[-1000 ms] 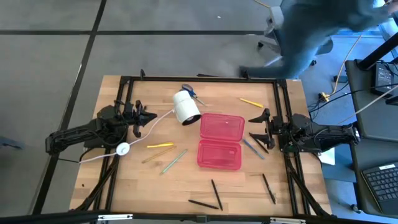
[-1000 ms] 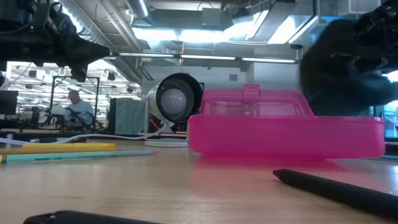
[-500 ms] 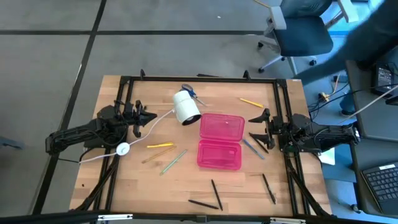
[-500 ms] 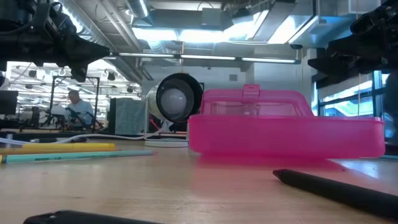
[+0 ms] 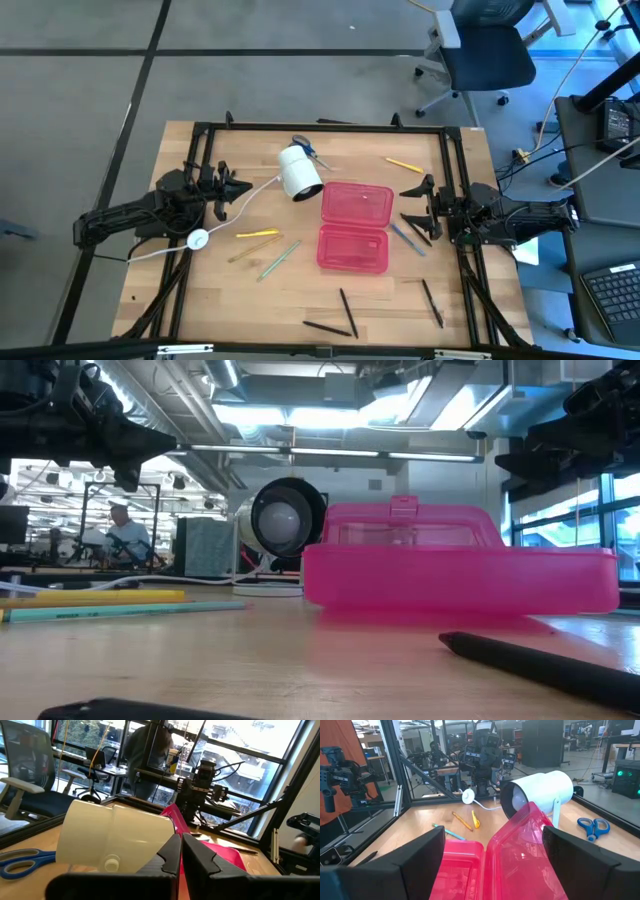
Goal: Pick & place school supplies into a supply box
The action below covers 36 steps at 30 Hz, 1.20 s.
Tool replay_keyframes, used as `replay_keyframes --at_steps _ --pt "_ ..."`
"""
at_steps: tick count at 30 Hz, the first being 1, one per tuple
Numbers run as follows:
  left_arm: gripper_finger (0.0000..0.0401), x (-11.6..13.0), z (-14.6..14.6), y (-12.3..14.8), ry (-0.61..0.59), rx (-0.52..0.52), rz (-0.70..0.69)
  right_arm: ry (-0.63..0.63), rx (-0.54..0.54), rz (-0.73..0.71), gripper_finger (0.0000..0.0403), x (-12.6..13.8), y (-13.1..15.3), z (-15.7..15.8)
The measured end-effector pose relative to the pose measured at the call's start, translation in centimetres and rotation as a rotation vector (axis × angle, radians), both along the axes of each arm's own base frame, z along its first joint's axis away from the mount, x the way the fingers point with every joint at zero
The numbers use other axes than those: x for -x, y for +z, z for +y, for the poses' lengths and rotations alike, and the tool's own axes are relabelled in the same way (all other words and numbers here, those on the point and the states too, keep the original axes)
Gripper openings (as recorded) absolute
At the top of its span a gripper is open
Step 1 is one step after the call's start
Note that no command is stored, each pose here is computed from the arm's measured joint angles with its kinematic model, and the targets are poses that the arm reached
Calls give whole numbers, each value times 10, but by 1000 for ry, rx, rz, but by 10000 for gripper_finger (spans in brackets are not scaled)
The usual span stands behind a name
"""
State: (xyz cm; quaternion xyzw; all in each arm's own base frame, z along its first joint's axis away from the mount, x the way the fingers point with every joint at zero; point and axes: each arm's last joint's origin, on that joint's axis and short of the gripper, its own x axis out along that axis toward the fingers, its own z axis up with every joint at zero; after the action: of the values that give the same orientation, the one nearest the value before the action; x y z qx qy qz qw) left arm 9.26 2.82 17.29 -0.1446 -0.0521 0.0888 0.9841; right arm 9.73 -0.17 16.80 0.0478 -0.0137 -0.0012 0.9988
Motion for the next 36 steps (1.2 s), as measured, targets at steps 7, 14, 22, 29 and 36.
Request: replay_keyframes --at_steps 7,14,22,29,36 --pt "12 0 0 0 0 0 0 0 0 0 338 0 0 0" --pt "8 0 0 0 0 0 0 0 0 0 338 0 0 0" --pt "13 0 0 0 0 0 0 0 0 0 338 0 0 0" --pt "8 0 0 0 0 0 0 0 0 0 338 0 0 0" --pt "8 0 0 0 0 0 0 -16 -29 -20 338 0 2 0"
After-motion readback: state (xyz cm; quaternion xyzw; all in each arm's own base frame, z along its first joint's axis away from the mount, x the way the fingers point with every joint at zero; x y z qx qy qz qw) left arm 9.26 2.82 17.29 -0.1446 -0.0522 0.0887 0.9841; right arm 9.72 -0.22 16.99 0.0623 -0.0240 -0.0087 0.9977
